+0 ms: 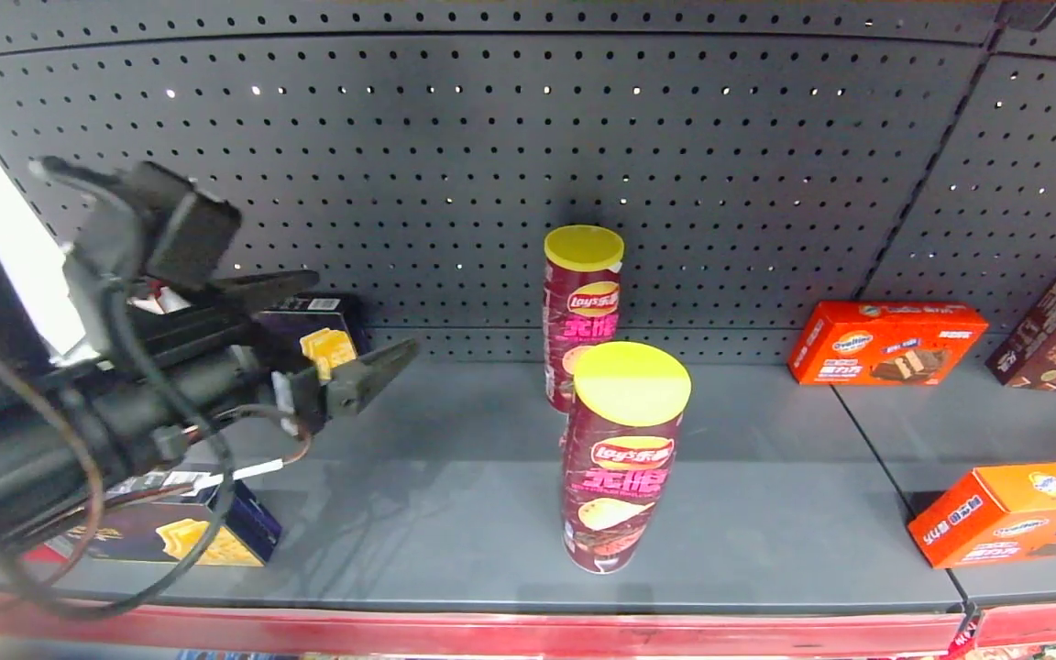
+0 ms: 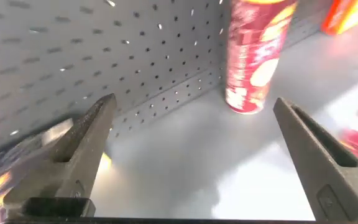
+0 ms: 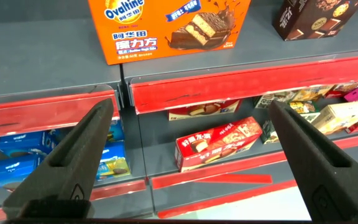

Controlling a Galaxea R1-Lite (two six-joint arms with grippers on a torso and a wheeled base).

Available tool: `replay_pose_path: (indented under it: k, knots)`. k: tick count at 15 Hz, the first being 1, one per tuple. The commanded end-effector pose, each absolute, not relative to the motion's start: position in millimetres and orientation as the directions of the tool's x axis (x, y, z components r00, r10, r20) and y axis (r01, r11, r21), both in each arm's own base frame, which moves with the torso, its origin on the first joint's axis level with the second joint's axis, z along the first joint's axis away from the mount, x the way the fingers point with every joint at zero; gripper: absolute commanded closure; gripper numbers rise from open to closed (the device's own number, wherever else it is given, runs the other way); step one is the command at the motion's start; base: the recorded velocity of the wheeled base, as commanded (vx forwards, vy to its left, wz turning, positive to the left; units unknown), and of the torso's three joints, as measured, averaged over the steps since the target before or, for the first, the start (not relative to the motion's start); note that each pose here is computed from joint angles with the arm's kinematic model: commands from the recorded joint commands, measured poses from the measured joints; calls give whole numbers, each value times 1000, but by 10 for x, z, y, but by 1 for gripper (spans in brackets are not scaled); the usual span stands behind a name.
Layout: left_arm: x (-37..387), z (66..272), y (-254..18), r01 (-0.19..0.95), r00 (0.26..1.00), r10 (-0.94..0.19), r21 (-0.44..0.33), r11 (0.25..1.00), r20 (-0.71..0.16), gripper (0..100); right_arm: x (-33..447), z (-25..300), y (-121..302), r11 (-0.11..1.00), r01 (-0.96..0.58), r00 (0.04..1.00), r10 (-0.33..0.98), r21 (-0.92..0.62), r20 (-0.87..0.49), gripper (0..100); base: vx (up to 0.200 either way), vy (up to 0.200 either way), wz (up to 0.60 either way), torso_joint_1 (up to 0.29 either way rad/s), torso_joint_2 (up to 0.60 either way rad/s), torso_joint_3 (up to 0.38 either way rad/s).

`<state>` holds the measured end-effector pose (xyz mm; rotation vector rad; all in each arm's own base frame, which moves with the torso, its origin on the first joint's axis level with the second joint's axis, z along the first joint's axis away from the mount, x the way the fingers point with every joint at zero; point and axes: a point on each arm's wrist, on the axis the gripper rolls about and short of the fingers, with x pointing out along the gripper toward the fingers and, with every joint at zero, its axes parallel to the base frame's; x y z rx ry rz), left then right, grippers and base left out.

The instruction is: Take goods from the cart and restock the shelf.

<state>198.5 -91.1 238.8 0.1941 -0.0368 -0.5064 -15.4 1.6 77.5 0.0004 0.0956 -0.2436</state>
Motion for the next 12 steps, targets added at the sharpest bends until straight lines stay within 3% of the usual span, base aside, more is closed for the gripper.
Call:
replay_pose_path:
  k: [1, 5, 7, 9, 12]
  knots:
    - [1022, 2297, -477, 464, 869, -479, 135, 876, 124, 0, -154, 775, 16, 971, 241, 966, -241, -12, -95, 0, 0, 0, 0, 0, 0, 0]
    - [288, 1731, -107, 357, 921, -366, 87, 930, 131, 0, -154, 775, 16, 971, 241, 966, -241, -12, -95, 0, 0, 0, 0, 0, 0, 0]
    - [147, 1358, -45, 237, 962, -248, 99, 966, 116, 0, -154, 775, 16, 971, 241, 966, -241, -12, -95, 0, 0, 0, 0, 0, 0, 0]
    - [-28, 1170, -19, 102, 983, -122, 143, 985, 139, 0, -154, 775, 16, 971, 241, 966, -241, -12, -95, 0, 0, 0, 0, 0, 0, 0]
    - [-229, 820, -21, 68, 995, -77, 130, 989, 61, 0, -154, 775, 16, 971, 241, 966, -241, -12, -95, 0, 0, 0, 0, 0, 0, 0]
